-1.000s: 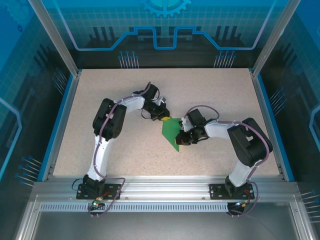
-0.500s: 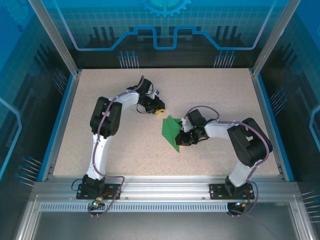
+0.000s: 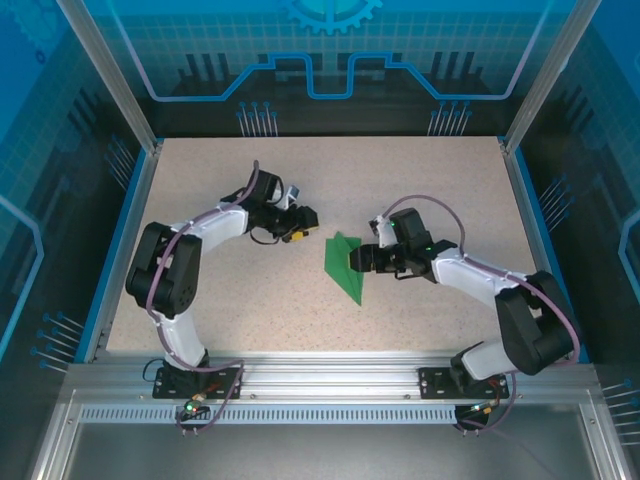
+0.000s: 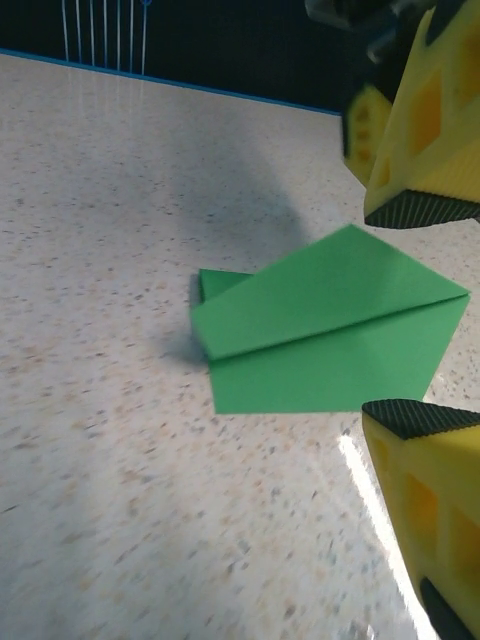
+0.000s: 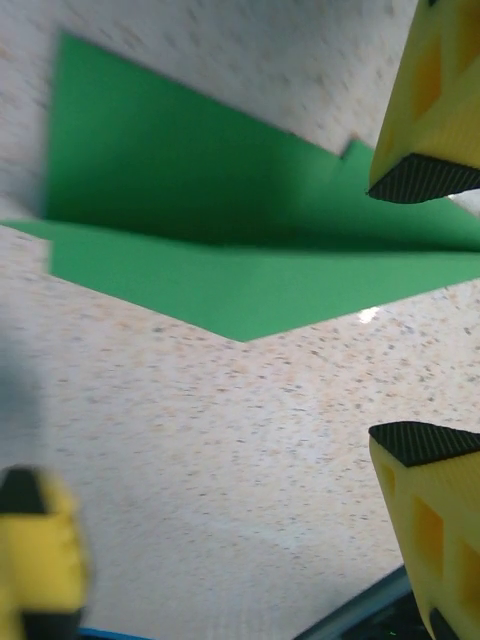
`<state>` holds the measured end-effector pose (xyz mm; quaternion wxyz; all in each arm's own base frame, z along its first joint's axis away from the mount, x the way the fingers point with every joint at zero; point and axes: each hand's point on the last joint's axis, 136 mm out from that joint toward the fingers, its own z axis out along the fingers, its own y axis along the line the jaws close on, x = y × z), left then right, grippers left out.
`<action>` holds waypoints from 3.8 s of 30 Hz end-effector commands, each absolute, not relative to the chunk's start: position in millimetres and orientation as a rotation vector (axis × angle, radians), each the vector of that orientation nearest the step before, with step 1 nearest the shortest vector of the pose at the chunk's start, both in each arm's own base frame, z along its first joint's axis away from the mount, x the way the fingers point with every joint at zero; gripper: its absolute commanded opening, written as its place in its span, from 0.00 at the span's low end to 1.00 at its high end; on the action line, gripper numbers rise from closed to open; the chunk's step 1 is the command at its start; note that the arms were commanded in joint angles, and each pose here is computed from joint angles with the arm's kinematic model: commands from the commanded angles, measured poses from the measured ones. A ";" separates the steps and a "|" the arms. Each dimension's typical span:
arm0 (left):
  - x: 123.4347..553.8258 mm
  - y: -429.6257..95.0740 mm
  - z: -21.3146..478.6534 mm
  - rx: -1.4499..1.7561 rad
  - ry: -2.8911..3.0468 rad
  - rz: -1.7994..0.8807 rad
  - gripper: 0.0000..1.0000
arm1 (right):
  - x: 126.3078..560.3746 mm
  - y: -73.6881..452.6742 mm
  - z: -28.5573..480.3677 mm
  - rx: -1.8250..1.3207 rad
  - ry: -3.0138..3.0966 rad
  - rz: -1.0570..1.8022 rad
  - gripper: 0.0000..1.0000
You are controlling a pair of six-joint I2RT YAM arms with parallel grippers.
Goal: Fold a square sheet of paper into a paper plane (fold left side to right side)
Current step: Fourth fold the wing at the center of the table, then turn over the paper at the center of the table.
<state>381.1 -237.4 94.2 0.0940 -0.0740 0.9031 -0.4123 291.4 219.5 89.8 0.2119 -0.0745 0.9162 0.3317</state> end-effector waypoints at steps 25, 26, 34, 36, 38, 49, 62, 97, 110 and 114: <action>356.8 -315.6 31.2 -0.155 2.899 -1.304 0.49 | 312.8 227.2 61.4 -0.164 2.550 1.018 0.56; 357.0 -315.6 30.6 -0.153 2.900 -1.302 0.49 | 314.9 228.3 60.2 -0.162 2.553 1.019 0.53; 358.1 -316.3 31.3 -0.148 2.899 -1.305 0.52 | 316.2 220.6 44.7 -0.117 2.618 0.978 0.24; 358.7 -317.3 30.3 -0.146 2.900 -1.308 0.52 | 315.9 217.5 44.5 -0.105 2.618 0.975 0.22; 359.4 -319.5 30.5 -0.139 2.899 -1.314 0.52 | 315.6 214.3 44.0 -0.091 2.619 0.969 0.20; 366.3 -335.0 30.5 -0.082 2.893 -1.347 0.47 | 314.2 208.6 36.3 -0.045 2.651 0.968 0.19; 373.7 -343.5 49.6 0.012 2.818 -1.361 0.17 | 312.1 192.2 53.2 -0.014 2.591 0.945 0.46; 387.3 -326.0 250.2 0.100 2.276 -1.641 0.09 | 293.1 242.8 202.1 -0.177 2.059 1.723 0.95; 378.9 -332.3 244.8 0.109 2.270 -1.703 0.10 | 323.4 236.9 226.7 -0.141 1.981 1.684 0.71; 379.4 -332.3 243.5 0.110 2.268 -1.706 0.10 | 322.9 234.9 222.6 -0.127 1.999 1.675 0.62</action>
